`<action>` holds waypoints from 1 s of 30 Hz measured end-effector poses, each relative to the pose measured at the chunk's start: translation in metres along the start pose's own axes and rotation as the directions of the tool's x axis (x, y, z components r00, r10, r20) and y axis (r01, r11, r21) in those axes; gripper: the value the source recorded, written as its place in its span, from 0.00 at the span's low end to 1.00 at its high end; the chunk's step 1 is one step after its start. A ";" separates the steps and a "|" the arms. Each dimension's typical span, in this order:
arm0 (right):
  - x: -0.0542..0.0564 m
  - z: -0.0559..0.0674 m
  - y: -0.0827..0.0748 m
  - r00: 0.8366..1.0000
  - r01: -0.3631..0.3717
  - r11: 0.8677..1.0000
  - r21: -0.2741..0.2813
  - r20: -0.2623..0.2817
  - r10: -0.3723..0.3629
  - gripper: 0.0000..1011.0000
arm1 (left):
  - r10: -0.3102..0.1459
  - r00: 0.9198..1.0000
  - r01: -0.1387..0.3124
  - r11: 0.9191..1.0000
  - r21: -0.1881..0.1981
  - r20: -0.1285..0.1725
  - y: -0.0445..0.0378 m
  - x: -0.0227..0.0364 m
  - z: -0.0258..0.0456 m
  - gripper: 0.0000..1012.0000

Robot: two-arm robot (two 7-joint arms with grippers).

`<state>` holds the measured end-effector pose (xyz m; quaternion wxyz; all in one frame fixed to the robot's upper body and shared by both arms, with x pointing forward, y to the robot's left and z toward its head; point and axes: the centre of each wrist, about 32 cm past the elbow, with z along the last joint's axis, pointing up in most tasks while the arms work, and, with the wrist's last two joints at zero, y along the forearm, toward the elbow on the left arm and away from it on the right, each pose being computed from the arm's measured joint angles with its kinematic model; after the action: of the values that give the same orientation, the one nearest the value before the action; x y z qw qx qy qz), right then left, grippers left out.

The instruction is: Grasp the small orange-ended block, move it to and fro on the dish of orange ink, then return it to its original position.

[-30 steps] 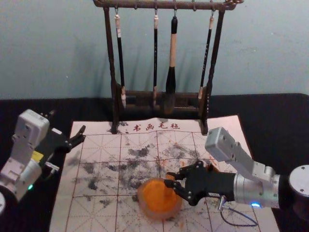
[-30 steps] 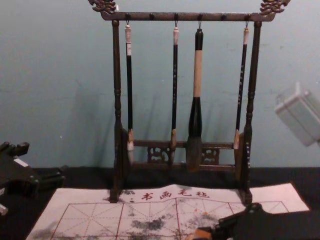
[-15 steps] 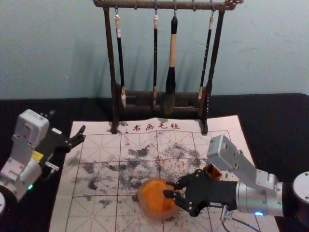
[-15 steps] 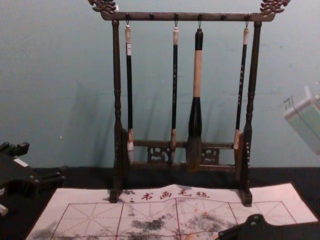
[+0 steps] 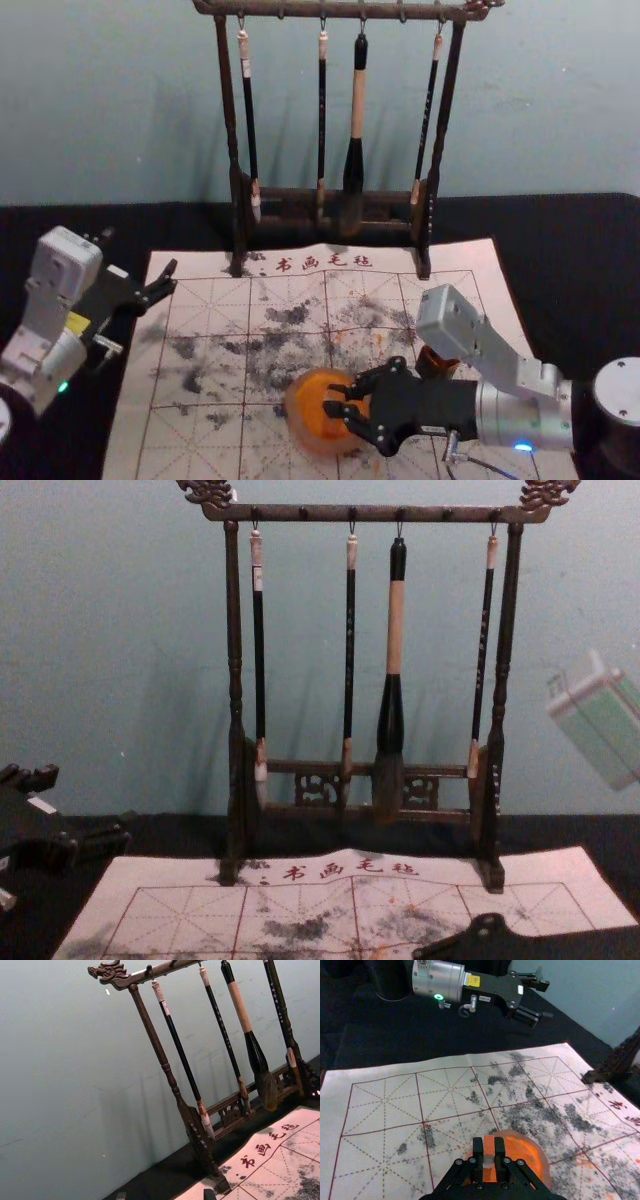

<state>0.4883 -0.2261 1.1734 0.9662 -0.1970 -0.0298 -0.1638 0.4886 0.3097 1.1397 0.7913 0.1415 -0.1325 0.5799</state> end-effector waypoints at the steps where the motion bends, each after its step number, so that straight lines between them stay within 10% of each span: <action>1: 0.000 0.000 0.001 1.000 -0.001 1.000 0.000 0.000 0.001 0.09 | 0.000 1.000 0.000 1.000 0.000 0.000 0.0000 0.0000 0.0000 0.99; 30: 0.014 -0.001 0.017 0.999 0.043 0.999 -0.008 0.003 -0.043 0.09 | 0.000 1.000 0.000 1.000 0.000 0.000 0.0000 0.0000 0.0000 0.99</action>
<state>0.5068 -0.2158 1.1681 0.9615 -0.2005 -0.0349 -0.1846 0.4886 0.3097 1.1398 0.7913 0.1415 -0.1324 0.5799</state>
